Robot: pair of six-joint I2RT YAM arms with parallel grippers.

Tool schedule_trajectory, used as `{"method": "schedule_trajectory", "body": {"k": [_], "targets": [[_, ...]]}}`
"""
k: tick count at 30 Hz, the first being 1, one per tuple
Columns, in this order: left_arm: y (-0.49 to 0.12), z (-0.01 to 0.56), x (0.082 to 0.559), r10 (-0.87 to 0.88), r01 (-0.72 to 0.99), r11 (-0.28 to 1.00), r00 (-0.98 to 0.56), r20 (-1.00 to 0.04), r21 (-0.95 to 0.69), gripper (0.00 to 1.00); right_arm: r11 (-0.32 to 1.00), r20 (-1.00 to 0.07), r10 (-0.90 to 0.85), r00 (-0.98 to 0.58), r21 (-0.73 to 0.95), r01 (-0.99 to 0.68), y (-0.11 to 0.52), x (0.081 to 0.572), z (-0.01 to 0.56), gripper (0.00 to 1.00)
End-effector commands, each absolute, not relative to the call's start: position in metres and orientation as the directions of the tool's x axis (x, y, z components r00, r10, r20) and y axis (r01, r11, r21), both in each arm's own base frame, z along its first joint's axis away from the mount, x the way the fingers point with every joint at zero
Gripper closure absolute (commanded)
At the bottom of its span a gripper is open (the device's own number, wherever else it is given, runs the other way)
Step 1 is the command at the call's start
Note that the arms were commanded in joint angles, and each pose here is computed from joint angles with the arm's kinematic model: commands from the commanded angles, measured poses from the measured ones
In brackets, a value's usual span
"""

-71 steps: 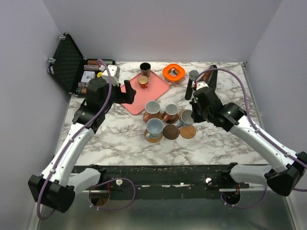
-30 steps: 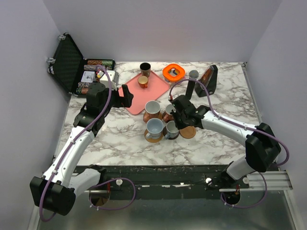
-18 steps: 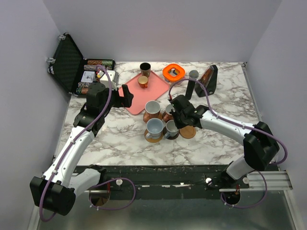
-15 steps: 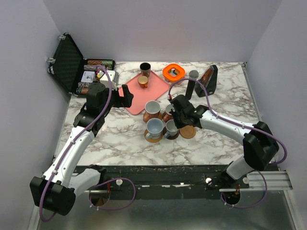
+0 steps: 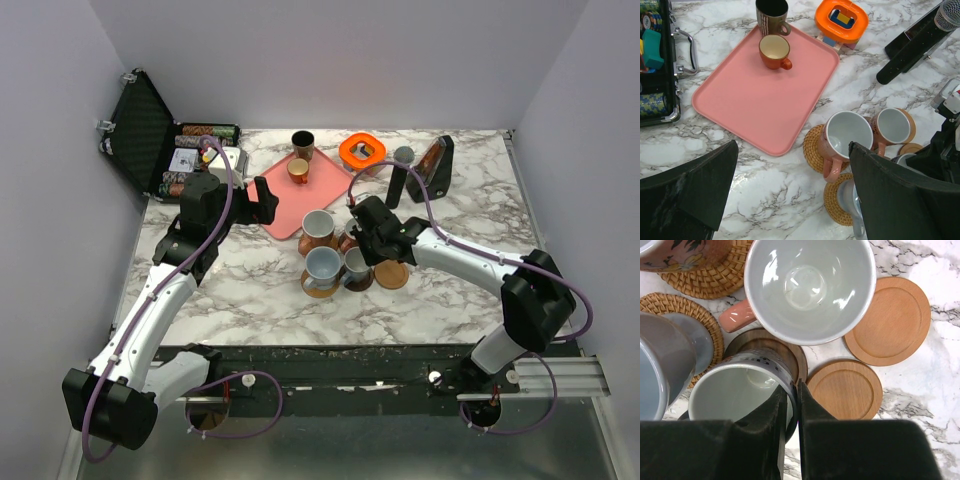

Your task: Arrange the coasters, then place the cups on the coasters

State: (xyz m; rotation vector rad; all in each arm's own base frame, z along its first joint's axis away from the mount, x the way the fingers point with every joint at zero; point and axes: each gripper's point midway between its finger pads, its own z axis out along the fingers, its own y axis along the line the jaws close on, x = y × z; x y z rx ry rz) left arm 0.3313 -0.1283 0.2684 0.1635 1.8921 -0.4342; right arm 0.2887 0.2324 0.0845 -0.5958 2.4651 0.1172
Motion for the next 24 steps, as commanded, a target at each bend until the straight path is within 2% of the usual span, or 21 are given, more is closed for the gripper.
{"method": "schedule_trajectory", "body": {"k": [1,5,15,20,24], "targets": [[-0.13,0.273,0.33,-0.09,0.344,0.915,-0.338,-0.937,-0.212,0.01,0.899,-0.553,-0.405,-0.728,-0.097,-0.427,0.226,0.292,0.082,0.79],[-0.13,0.274,0.331,-0.09,0.344,0.915,-0.336,-0.937,-0.212,0.01,0.898,-0.556,-0.408,-0.724,-0.1,-0.429,0.226,0.292,0.083,0.68],[-0.131,0.271,0.331,-0.088,0.344,0.915,-0.343,-0.935,-0.213,0.01,0.901,-0.572,-0.398,-0.717,-0.098,-0.422,0.226,0.294,0.089,0.55],[-0.127,0.269,0.334,-0.091,0.318,0.925,-0.351,-0.932,-0.21,0.01,0.903,-0.612,-0.379,-0.695,-0.081,-0.421,0.228,0.296,0.101,0.46],[-0.125,0.266,0.335,-0.092,0.302,0.93,-0.36,-0.929,-0.209,0.01,0.905,-0.639,-0.366,-0.677,-0.074,-0.419,0.23,0.298,0.112,0.43]]}}
